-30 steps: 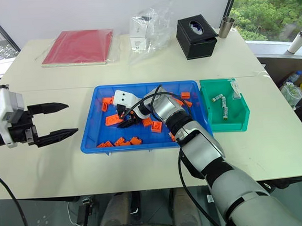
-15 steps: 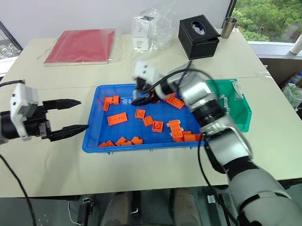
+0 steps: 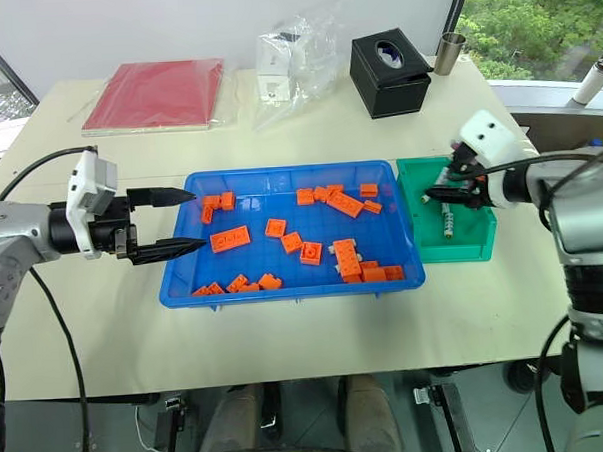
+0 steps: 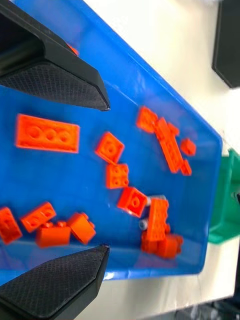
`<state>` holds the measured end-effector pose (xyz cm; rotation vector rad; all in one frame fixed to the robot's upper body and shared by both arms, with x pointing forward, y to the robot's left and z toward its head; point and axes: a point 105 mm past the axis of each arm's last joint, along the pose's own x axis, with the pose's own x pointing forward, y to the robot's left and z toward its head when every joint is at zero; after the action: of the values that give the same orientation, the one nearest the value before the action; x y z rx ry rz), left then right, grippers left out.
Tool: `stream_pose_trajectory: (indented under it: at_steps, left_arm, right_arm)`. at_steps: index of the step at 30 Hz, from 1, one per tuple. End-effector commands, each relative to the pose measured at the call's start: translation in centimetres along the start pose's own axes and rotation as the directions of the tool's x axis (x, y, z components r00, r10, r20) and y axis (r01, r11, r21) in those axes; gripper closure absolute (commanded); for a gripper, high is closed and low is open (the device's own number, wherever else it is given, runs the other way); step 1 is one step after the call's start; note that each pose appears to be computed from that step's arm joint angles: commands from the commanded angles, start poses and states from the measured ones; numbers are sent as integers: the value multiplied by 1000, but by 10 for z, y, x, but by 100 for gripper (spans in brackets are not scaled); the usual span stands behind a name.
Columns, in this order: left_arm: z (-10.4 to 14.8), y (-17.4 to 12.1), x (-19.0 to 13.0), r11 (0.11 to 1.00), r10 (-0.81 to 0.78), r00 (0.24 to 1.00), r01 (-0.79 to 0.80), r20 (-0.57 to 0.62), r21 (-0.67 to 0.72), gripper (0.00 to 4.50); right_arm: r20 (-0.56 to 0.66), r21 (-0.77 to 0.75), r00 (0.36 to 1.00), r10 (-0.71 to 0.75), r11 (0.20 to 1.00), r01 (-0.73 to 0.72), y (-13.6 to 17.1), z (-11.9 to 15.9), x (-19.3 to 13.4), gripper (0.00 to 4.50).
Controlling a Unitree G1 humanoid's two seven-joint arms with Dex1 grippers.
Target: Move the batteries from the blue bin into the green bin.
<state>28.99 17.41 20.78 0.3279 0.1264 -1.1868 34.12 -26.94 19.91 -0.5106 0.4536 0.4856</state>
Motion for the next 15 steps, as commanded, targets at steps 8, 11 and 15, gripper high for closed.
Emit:
stream_pose_trajectory:
  at_steps: [8, 11, 15]
  left_arm:
    - [10, 0, 1, 998, -21, 1000, 20, 16, 58, 0]
    - [10, -1, 2, 998, -25, 1000, 24, 14, 59, 0]
    - [11, -4, 5, 998, -32, 999, 31, 15, 63, 0]
  right_arm:
    - [184, -62, 981, 61, 997, -50, 20, 60, -13, 12]
    - [167, -78, 965, 203, 978, -193, 59, 66, 0, 12]
    - [98, 27, 961, 259, 964, -263, 96, 51, 25, 12]
